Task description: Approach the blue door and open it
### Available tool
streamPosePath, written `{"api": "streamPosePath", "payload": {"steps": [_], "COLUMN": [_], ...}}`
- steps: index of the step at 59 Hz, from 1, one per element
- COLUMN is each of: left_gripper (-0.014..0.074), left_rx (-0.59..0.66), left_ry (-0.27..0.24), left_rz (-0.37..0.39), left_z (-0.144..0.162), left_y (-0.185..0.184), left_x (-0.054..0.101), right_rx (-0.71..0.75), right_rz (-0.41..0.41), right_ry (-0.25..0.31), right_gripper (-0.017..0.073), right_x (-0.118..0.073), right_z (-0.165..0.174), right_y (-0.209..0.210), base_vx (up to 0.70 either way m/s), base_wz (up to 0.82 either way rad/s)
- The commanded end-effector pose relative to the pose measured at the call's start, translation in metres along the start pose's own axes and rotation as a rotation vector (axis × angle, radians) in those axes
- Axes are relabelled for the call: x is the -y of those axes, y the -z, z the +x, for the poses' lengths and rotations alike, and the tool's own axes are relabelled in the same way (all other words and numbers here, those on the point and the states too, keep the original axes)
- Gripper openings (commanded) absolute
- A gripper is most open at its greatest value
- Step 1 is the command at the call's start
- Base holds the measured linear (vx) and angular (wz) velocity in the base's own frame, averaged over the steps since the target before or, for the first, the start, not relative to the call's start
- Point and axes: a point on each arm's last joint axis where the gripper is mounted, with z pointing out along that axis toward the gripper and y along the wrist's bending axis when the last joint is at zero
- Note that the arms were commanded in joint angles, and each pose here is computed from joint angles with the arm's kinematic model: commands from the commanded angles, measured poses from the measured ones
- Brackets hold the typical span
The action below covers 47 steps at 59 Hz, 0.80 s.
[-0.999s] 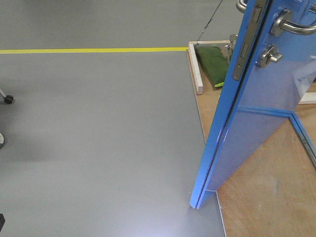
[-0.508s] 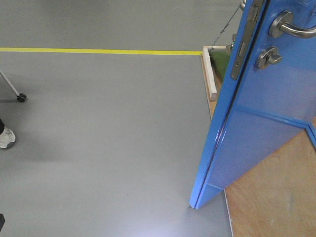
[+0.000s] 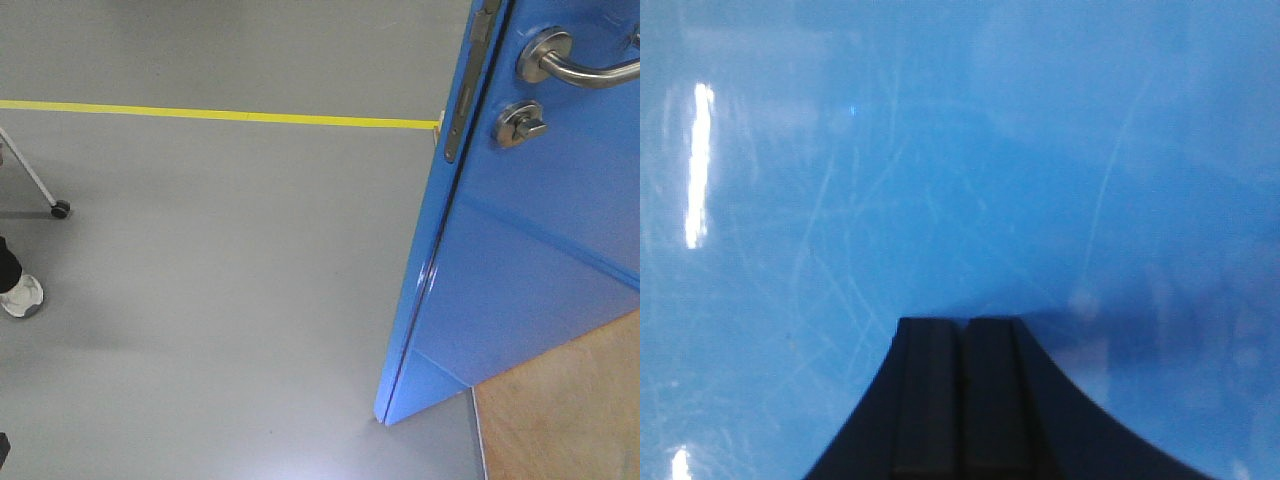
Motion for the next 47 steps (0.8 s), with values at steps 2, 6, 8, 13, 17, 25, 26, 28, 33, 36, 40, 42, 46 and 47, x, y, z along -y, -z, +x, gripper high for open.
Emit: {"api": "streamPosePath", "payload": {"steps": [2,6,8,13,17,25,26,28,33,36,40,42,46,47], "left_gripper": [0.0070,0.0070,0.0070,0.0070,0.0070,0.0070,0.0070,0.0070,0.0070,0.0070,0.0070,0.0070,0.0070,0.0070], "left_rx": [0.091,0.091,0.091,0.091,0.091,0.091,0.091,0.091,0.091,0.091,0.091,0.091,0.091,0.091], "left_ry": [0.007,0.007,0.007,0.007,0.007,0.007,0.007,0.007,0.007,0.007,0.007,0.007,0.007,0.007], "left_rz": [0.001,0.001,0.001,0.001,0.001,0.001,0.001,0.001,0.001,0.001,0.001,0.001,0.001,0.001], "left_z": [-0.0073,-0.0073,-0.0073,-0.0073,-0.0073,-0.0073,-0.0073,-0.0073,-0.0073,-0.0073,-0.0073,-0.0073,-0.0073,-0.0073], "left_y": [0.0012,0.0012,0.0012,0.0012,0.0012,0.0012,0.0012,0.0012,0.0012,0.0012,0.0012,0.0012,0.0012,0.0012], "left_x": [0.0000,0.0000,0.0000,0.0000,0.0000,0.0000,0.0000,0.0000,0.0000,0.0000,0.0000,0.0000,0.0000,0.0000], "right_rx": [0.031,0.031,0.031,0.031,0.033,0.033,0.033,0.033,0.033,0.033,0.033,0.033,0.033,0.033], "right_rz": [-0.083,-0.083,-0.082,-0.083,-0.083,-0.083,-0.083,-0.083,-0.083,-0.083,-0.083,-0.083,-0.083,-0.083], "right_ry": [0.010,0.010,0.010,0.010,0.010,0.010,0.010,0.010,0.010,0.010,0.010,0.010,0.010,0.010], "right_gripper": [0.0002,0.0002,0.0002,0.0002,0.0002,0.0002,0.0002,0.0002,0.0002,0.0002,0.0002,0.0002,0.0002,0.0002], "right_x": [-0.0206,-0.0206,-0.0206,-0.0206,-0.0207,-0.0207,-0.0207,-0.0207,-0.0207,-0.0207,-0.0207,-0.0207,-0.0207,-0.0207], "right_z": [0.0032,0.0032,0.0032,0.0032,0.0030,0.0030,0.0030,0.0030,0.0030,0.0030,0.0030,0.0030,0.0030,0.0030], "right_y": [0.0074,0.0074,0.0074,0.0074,0.0074,0.0074,0.0074,0.0074,0.0074,0.0074,0.0074,0.0074,0.0074,0.0074], "base_vx": [0.23,0.23,0.24,0.24,0.25,0.25,0.25,0.25,0.25,0.25,0.25,0.26,0.26,0.26], "base_wz": [0.04,0.02,-0.01,-0.02,-0.02,-0.01,-0.01,0.00,0.00,0.00,0.00,0.00,0.00,0.00]}}
